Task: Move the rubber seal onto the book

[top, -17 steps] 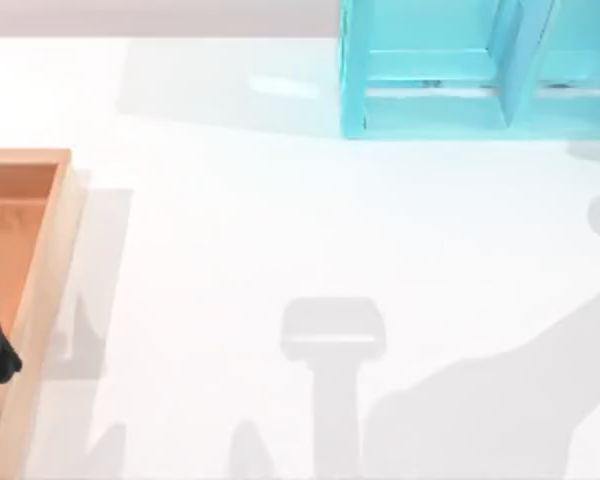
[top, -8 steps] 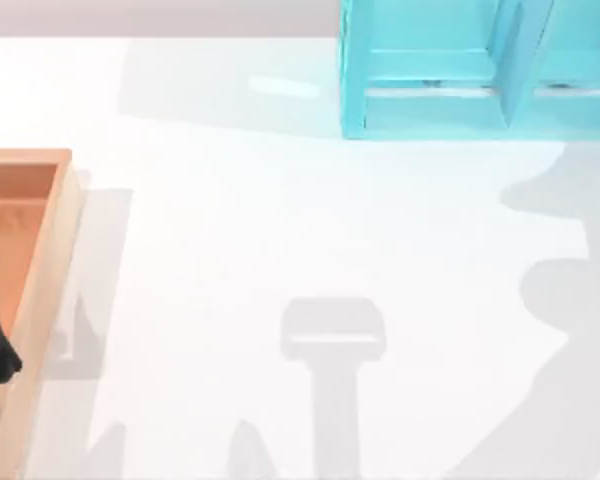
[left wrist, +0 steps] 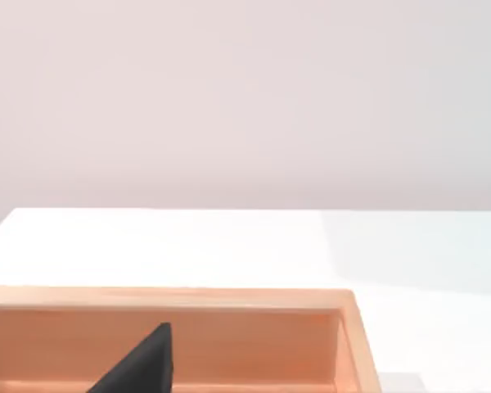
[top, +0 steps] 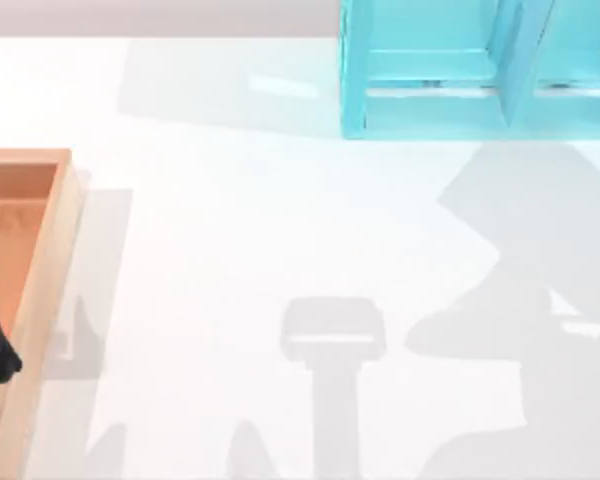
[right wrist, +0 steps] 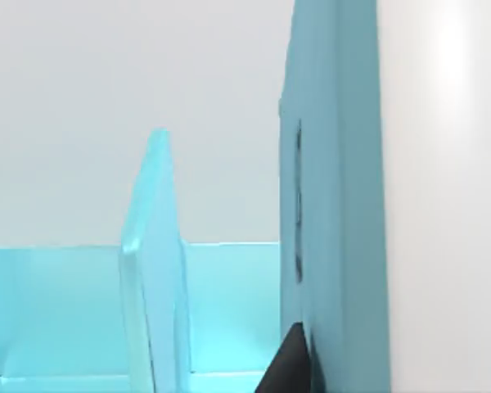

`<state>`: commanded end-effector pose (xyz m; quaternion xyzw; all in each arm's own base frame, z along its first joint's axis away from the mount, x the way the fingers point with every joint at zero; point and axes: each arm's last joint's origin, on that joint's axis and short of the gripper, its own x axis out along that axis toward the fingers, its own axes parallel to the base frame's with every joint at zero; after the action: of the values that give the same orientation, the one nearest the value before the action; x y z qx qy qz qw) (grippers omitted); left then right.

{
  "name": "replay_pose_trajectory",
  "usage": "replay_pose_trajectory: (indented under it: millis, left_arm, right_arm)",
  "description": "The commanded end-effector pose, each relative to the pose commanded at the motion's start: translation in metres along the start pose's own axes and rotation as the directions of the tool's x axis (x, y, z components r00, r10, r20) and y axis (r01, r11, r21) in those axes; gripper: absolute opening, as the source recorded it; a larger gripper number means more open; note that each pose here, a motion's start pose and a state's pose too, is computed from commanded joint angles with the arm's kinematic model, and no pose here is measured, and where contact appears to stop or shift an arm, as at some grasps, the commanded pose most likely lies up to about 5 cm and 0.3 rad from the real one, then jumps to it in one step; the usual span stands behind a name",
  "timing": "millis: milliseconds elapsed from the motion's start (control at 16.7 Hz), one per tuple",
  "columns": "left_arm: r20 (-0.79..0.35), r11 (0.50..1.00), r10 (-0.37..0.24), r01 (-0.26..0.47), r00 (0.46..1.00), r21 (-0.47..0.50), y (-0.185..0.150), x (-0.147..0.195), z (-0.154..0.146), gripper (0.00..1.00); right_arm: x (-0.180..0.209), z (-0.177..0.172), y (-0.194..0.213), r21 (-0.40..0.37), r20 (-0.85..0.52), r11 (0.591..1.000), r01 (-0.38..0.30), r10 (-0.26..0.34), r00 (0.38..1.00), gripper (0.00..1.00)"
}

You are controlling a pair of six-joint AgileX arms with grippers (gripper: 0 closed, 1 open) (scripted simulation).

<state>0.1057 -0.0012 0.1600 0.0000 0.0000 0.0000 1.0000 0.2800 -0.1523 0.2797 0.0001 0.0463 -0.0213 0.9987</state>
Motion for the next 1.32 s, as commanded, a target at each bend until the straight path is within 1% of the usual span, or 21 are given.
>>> replay_pose_trajectory:
  millis: [180,480,600,780,960,1140,1260,1320]
  left_arm:
    - [0.0,1.0,0.0,0.0,1.0,0.0,0.0,0.0,0.0,1.0]
    - [0.0,1.0,0.0,0.0,1.0,0.0,0.0,0.0,0.0,1.0]
    - [0.0,1.0,0.0,0.0,1.0,0.0,0.0,0.0,0.0,1.0]
    - [0.0,1.0,0.0,0.0,1.0,0.0,0.0,0.0,0.0,1.0]
    - [0.0,1.0,0.0,0.0,1.0,0.0,0.0,0.0,0.0,1.0]
    - [0.0,1.0,0.0,0.0,1.0,0.0,0.0,0.0,0.0,1.0]
    - [0.0,1.0,0.0,0.0,1.0,0.0,0.0,0.0,0.0,1.0]
    - [0.0,1.0,0.0,0.0,1.0,0.0,0.0,0.0,0.0,1.0]
  right_arm:
    - [-0.012,0.001,0.002,0.004,-0.009,1.0,0.0,0.0,1.0,0.0]
    - [-0.01,-0.001,0.003,0.008,-0.013,1.0,-0.004,0.004,1.0,0.0]
    - [-0.005,0.005,0.01,-0.027,0.005,1.0,-0.006,0.006,1.0,0.0]
    - [0.014,0.022,0.039,-0.142,0.057,0.99,-0.015,0.024,0.998,0.0]
    - [0.04,0.038,0.093,-0.284,0.106,0.958,-0.03,0.063,0.992,0.0]
    - [0.062,0.044,0.169,-0.43,0.125,0.901,-0.051,0.116,0.985,0.0]
    - [0.069,0.041,0.231,-0.528,0.114,0.847,-0.07,0.153,0.982,0.0]
    - [0.069,0.036,0.263,-0.577,0.102,0.812,-0.081,0.171,0.98,0.0]
